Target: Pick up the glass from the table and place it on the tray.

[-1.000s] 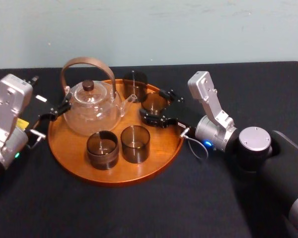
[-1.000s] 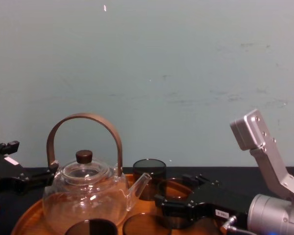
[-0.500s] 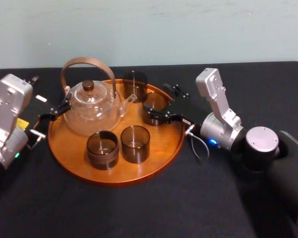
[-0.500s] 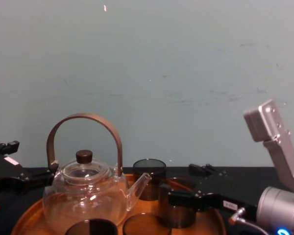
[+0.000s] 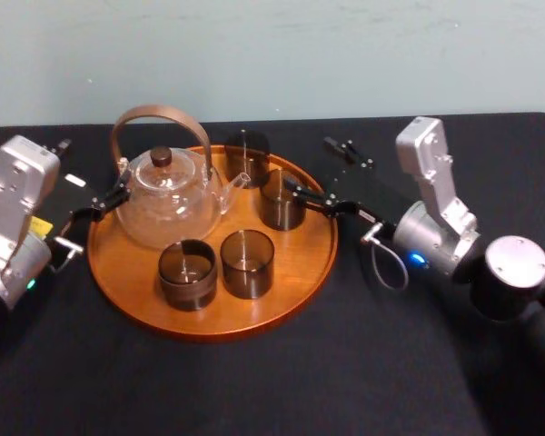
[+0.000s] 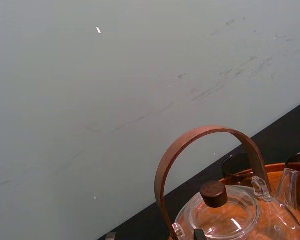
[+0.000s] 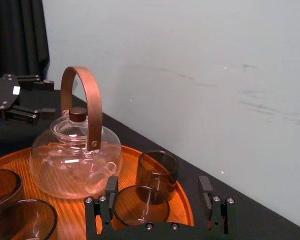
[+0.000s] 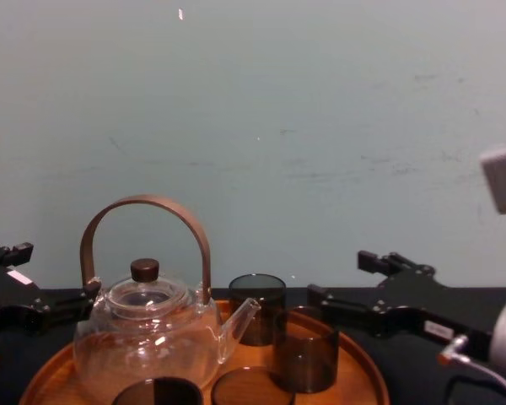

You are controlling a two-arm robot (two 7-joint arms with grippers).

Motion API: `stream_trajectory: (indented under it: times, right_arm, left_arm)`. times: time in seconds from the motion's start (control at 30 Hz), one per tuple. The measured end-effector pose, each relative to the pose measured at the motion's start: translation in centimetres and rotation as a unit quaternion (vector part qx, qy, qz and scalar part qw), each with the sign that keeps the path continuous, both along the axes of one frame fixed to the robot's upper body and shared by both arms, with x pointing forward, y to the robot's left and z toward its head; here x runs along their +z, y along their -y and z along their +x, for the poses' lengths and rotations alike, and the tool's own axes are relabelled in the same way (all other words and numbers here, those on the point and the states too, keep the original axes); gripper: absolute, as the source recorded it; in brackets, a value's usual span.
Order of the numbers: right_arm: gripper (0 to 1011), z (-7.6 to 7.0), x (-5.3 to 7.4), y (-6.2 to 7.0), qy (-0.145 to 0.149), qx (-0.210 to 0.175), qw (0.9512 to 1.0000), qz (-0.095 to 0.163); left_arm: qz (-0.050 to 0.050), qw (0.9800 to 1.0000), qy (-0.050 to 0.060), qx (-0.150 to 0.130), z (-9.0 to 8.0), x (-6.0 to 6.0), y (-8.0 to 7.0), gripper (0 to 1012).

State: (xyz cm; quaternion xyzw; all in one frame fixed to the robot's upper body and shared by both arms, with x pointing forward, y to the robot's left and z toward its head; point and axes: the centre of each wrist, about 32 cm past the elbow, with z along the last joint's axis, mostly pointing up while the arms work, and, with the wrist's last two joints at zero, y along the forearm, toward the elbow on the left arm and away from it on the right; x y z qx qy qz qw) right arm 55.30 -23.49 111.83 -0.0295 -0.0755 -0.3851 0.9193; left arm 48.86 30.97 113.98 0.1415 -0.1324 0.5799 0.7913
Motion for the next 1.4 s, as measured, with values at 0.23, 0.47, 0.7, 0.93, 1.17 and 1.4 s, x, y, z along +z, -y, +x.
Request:
stream_trajectory:
  times: [0.23, 0.47, 0.7, 0.93, 1.17, 1.4]
  right_arm:
    - [1002, -1.8, 0.7, 1.5, 0.011, -0.01, 0.9999, 0.008]
    - [1002, -3.8, 1.1, 3.6, 0.02, -0.035, 0.9992, 0.007]
    - [1002, -5.1, 0.8, 6.1, 0.028, -0.089, 0.9956, 0.005]
    - [1002, -5.3, 0.3, 7.8, 0.033, -0.147, 0.9885, -0.008]
    - [1002, -5.4, -0.1, 8.2, 0.028, -0.167, 0.9854, -0.014]
    - [1002, -5.4, 0.0, 8.1, 0.029, -0.164, 0.9859, -0.014]
  left_arm:
    - [0.0, 1.0, 0.0, 0.0, 0.0, 0.0, 0.0, 1010]
    - [0.0, 1.0, 0.0, 0.0, 0.0, 0.0, 0.0, 1010]
    - [0.0, 1.0, 0.0, 0.0, 0.0, 0.0, 0.0, 1010]
    - [0.0, 1.0, 0.0, 0.0, 0.0, 0.0, 0.0, 1010]
    - [0.0, 1.0, 0.0, 0.0, 0.0, 0.0, 0.0, 1010]
    - [0.0, 1.0, 0.0, 0.0, 0.0, 0.0, 0.0, 1009]
